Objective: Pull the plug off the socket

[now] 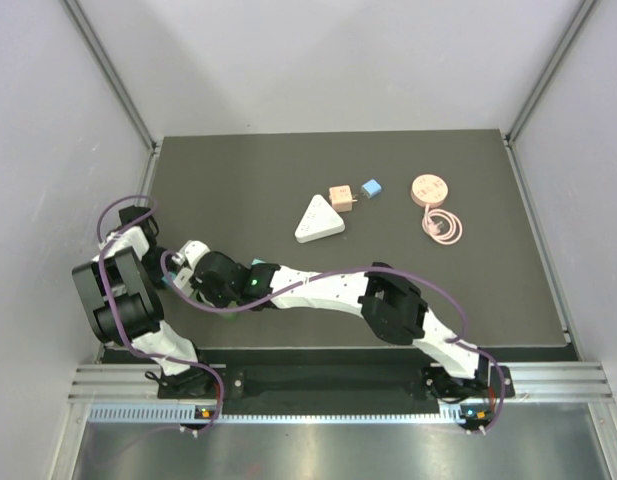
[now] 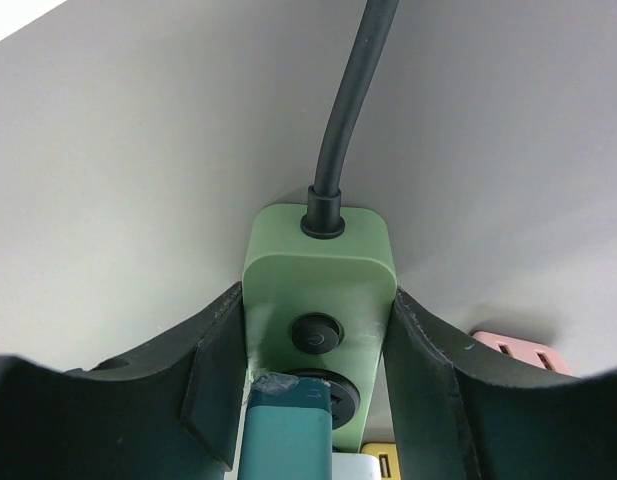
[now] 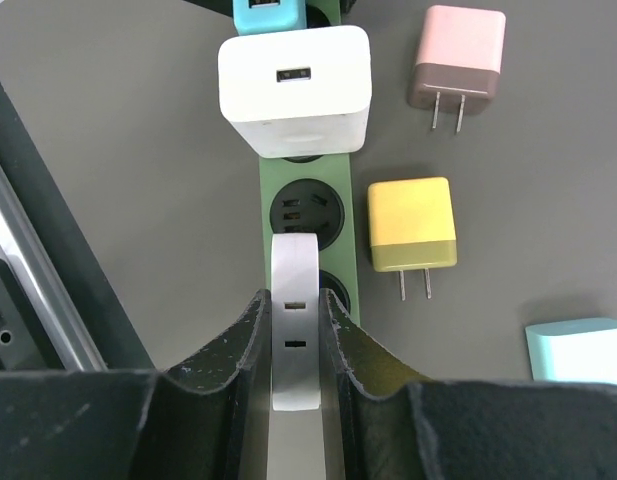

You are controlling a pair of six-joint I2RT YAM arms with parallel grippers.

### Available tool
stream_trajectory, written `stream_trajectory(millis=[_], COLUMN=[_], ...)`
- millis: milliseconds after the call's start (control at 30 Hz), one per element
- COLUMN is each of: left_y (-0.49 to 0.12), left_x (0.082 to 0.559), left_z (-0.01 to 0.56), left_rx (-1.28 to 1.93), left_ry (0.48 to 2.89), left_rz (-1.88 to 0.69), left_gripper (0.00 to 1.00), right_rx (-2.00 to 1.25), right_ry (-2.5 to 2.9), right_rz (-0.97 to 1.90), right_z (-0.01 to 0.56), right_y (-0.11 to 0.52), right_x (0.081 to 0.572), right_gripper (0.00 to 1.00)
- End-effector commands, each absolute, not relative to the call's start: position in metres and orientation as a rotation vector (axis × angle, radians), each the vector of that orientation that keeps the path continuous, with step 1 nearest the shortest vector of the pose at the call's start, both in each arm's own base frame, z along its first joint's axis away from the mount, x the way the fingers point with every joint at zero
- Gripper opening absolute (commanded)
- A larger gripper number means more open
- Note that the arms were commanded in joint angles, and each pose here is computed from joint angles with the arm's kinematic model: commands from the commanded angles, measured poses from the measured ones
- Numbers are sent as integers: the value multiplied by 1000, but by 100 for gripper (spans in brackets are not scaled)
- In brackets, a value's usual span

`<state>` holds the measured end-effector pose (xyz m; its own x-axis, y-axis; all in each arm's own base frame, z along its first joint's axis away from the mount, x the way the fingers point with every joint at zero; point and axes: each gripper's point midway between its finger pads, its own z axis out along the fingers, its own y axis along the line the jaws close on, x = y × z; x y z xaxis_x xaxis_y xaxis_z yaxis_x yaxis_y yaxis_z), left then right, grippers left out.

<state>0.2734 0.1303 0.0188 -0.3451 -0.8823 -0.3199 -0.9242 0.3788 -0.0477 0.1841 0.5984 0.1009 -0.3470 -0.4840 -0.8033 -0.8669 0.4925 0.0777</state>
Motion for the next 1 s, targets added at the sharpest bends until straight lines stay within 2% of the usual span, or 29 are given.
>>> stream_trajectory(millis=[0, 233, 433, 700, 967], left_y=[141, 141, 142, 142, 142], left_x=[267, 266, 267, 267, 266], left_z=[15, 15, 16, 17, 16], left_rx=[-1581, -1580, -1577, -1574, -1577], left_ry=[2323, 2325, 2323, 2319, 2319], left_rz=[303, 308, 310, 310, 317], left_gripper=[0, 0, 0, 0, 0], right_rx=[-923, -799, -697, -726, -869], right_ry=[1752, 1787, 1927, 1916, 1647], right_rz=[839, 794, 933, 950, 639], right_z=[211, 225, 225, 234, 253], right_y=[634, 600, 591, 602, 604], right_x=[197, 244, 253, 242, 199], right_gripper=[0, 0, 0, 0, 0])
